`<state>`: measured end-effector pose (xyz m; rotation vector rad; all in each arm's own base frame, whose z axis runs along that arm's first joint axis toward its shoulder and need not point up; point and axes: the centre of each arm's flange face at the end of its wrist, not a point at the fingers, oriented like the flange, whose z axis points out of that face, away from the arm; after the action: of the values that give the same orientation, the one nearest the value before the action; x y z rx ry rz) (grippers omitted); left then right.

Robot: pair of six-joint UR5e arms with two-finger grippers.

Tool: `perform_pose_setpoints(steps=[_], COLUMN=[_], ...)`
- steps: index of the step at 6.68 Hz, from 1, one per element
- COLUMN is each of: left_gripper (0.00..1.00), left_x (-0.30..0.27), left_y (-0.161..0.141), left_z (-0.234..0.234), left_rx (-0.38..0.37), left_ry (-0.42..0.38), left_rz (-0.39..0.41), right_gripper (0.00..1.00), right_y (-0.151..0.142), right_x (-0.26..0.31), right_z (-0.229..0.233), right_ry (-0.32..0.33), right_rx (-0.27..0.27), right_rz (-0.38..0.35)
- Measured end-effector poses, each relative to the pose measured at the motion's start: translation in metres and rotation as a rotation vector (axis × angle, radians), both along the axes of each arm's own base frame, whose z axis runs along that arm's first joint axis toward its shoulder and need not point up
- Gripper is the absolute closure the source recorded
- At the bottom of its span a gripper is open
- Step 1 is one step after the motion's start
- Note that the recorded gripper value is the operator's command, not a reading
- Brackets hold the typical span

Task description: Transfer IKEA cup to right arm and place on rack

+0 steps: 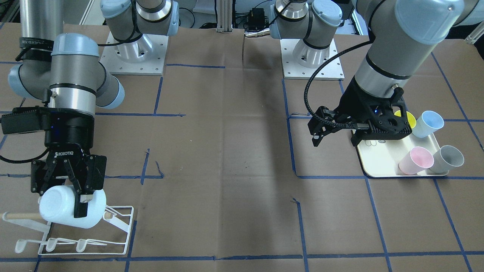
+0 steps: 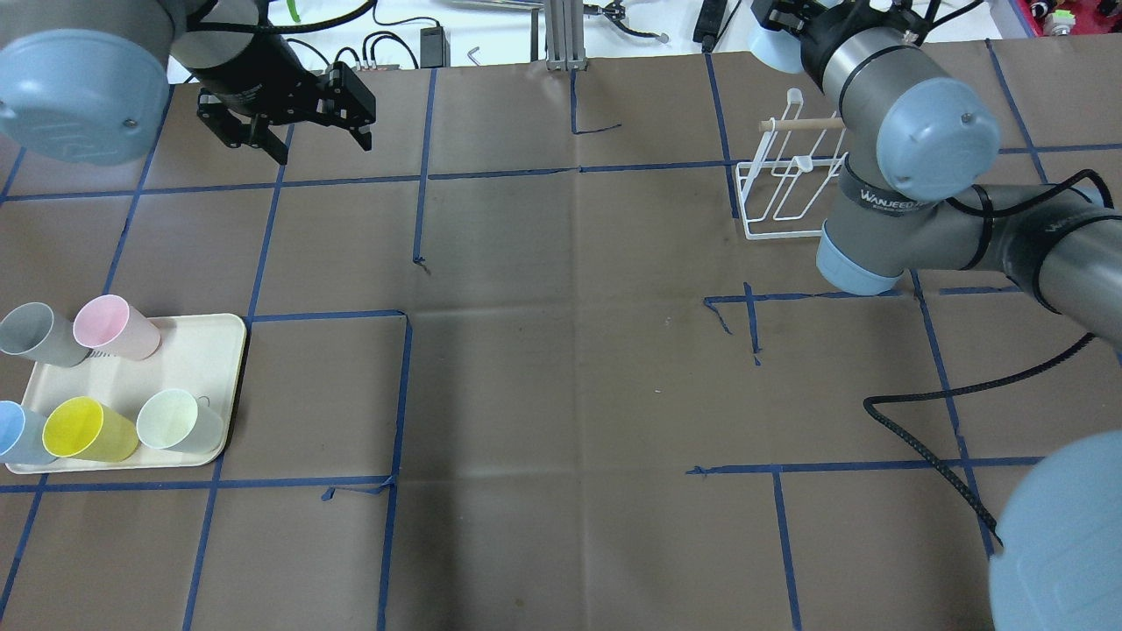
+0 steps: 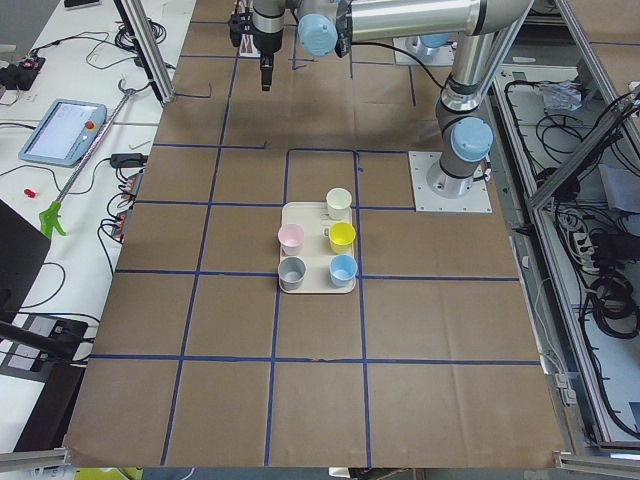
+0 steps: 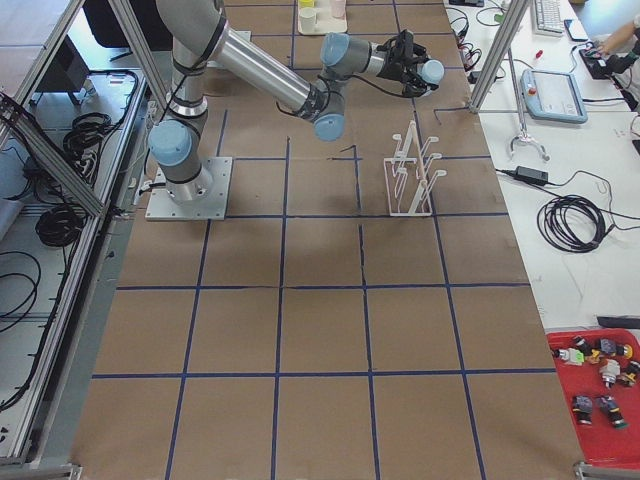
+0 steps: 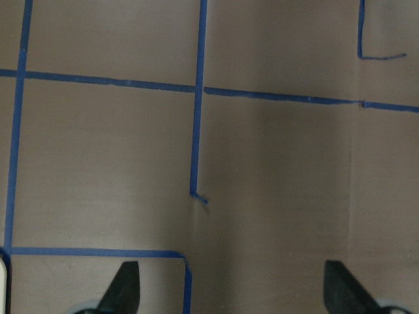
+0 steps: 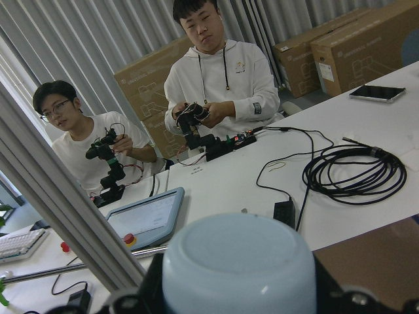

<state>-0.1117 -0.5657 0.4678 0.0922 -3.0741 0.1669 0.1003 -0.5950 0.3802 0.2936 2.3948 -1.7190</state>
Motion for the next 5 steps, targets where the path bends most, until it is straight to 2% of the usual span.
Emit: perform_pose_setpoints(steps=[2,3,5], left_gripper=[0.00,0.01,0.01], left_x=[0.005,0.010,0.061], left_y=[0.022,0.030,0.055], left_z=[0.011,0.014,0.012], left_rx=[0.040,0.042,0.070], left_ry=[-0.044,-0.050,-0.051], left_rz=[-0.042,-0.044,0.007], right_gripper=[0.68,0.68,0.68], right_y=[-0.023,-0.033,-0.049], right_x=[-0.011,-0.017,-0.031], right_z=[-0.016,-0.027,-0.045], right_ry=[0.162,0.210,0.243], right_rx=[0.008,0.019,0.035], right_rz=[-0.003,0.002,-0.004])
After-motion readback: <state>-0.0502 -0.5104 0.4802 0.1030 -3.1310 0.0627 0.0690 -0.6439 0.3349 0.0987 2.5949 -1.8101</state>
